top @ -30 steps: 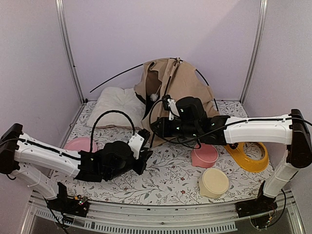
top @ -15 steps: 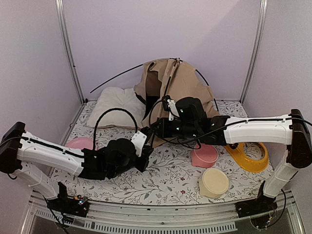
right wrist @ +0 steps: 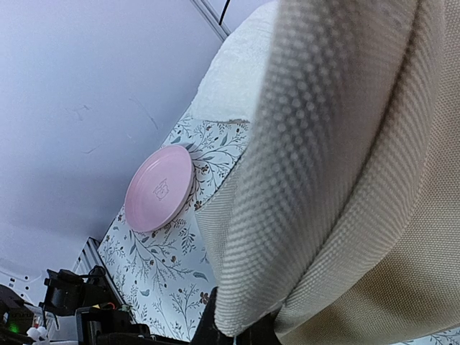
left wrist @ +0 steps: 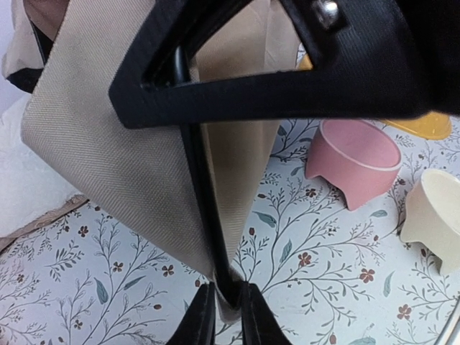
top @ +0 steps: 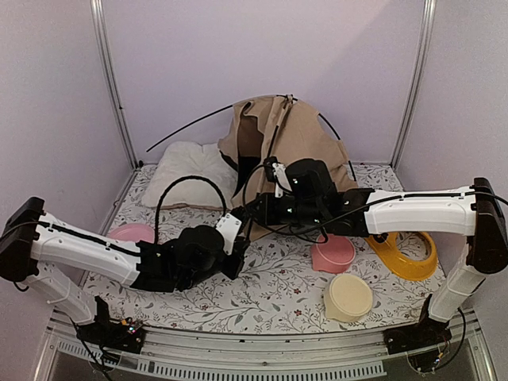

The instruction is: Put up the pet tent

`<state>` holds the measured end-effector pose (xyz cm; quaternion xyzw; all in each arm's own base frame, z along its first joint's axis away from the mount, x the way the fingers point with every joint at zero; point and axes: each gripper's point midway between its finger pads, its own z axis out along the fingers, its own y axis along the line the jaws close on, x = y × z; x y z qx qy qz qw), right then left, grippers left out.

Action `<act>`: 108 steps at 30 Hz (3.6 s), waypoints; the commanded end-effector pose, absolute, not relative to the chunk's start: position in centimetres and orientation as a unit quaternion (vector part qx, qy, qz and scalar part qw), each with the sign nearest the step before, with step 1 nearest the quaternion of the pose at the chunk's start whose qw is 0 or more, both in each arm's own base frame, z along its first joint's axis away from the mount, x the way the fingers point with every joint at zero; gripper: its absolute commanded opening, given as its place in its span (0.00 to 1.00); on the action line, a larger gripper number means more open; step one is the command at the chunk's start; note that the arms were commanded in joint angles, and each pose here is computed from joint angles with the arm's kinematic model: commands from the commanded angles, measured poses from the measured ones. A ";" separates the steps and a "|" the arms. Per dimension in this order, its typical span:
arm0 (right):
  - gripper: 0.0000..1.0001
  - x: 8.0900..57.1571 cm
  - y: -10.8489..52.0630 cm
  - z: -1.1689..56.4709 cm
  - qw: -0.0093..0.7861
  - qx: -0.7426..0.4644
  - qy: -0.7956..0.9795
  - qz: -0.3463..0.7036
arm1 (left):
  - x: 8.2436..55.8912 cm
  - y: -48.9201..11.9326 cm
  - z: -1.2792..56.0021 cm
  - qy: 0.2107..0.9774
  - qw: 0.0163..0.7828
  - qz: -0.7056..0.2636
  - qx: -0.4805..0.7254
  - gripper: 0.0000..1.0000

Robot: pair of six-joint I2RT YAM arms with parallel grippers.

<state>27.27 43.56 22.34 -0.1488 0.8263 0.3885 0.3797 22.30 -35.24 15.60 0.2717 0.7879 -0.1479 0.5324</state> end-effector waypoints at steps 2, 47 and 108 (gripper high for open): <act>0.00 27.5 44.4 25.0 0.402 -0.147 0.807 0.407 | 23.1 -35.2 15.6 0.791 0.533 -0.136 0.270 0.15; 0.00 25.4 44.4 16.0 0.416 -0.199 0.852 0.247 | 22.6 -36.0 28.2 0.739 0.539 -0.355 0.193 0.00; 0.52 34.4 18.3 23.2 0.426 0.041 0.891 0.153 | 27.3 -33.5 32.8 0.754 0.572 -0.279 0.162 0.43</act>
